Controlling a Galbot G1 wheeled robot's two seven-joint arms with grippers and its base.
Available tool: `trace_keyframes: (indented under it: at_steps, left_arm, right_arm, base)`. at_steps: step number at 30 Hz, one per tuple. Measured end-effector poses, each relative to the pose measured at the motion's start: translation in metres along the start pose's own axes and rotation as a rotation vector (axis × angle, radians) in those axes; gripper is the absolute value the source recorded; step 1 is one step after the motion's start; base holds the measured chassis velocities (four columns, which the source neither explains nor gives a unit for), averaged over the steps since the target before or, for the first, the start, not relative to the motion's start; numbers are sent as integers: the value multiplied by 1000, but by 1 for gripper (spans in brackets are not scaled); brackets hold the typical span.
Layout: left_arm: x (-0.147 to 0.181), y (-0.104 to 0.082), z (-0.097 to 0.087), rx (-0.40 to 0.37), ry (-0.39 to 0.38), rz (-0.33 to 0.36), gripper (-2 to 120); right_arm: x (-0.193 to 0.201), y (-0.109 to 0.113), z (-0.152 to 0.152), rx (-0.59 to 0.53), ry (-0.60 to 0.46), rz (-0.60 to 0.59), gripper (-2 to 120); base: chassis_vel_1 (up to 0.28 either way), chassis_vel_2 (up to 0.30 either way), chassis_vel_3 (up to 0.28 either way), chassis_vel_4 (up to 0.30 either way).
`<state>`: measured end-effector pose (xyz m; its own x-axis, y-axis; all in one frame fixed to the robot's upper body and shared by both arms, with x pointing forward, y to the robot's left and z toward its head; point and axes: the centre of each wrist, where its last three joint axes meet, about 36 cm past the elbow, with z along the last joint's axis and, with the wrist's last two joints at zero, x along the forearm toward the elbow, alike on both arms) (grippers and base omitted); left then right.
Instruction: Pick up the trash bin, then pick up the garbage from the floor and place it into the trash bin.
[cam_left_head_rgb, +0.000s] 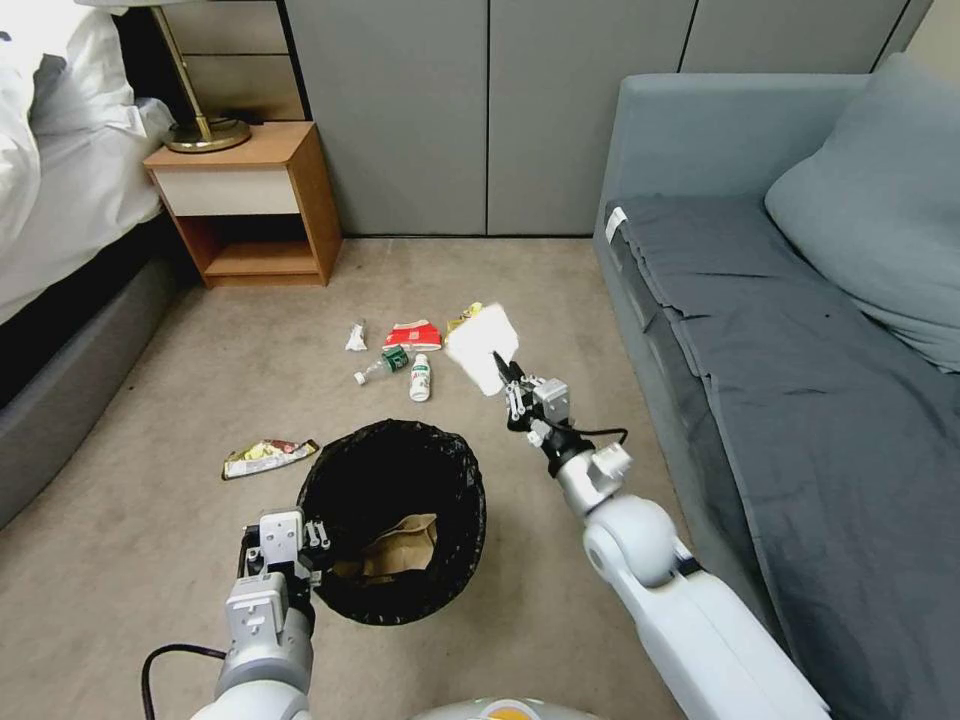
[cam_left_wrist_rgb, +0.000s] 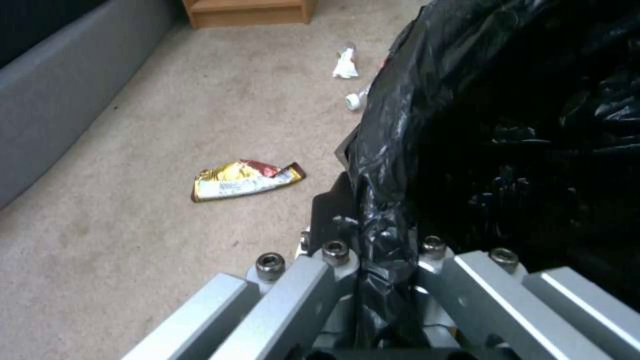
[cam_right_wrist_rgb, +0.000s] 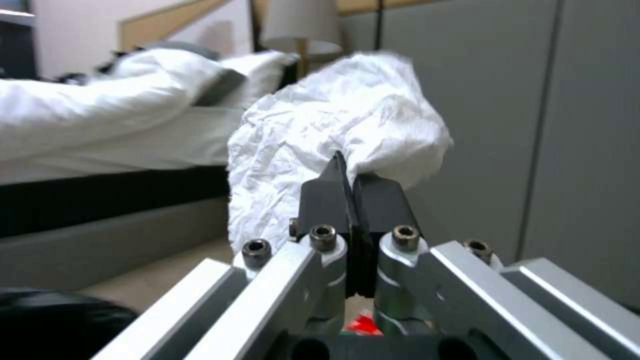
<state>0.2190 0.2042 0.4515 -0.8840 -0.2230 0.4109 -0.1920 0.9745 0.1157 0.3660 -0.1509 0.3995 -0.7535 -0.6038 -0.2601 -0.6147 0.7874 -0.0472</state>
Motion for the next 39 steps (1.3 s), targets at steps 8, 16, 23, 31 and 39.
trace_keyframes:
  at_steps: [8,16,23,31,39]
  left_arm:
    - [-2,-1,-2,1,-12,2,1]
    - [-1,-5,-2,6,-12,11,1]
    - [2,-6,-4,10,-14,13,1]
    - [4,-5,-5,11,-14,13,1]
    - [12,-16,-5,12,-9,37,1]
  right_arm:
    - [51,32,-19,23,34,-153,0]
    - [78,50,17,28,133,-225,0]
    - [76,57,39,10,169,-238,0]
    - [73,62,50,-2,185,-241,0]
    - [53,69,69,6,225,-261,35]
  base:
    - [0,0,0,0]
    - [0,0,0,0]
    - [0,0,0,0]
    - [0,0,0,0]
    - [0,0,0,0]
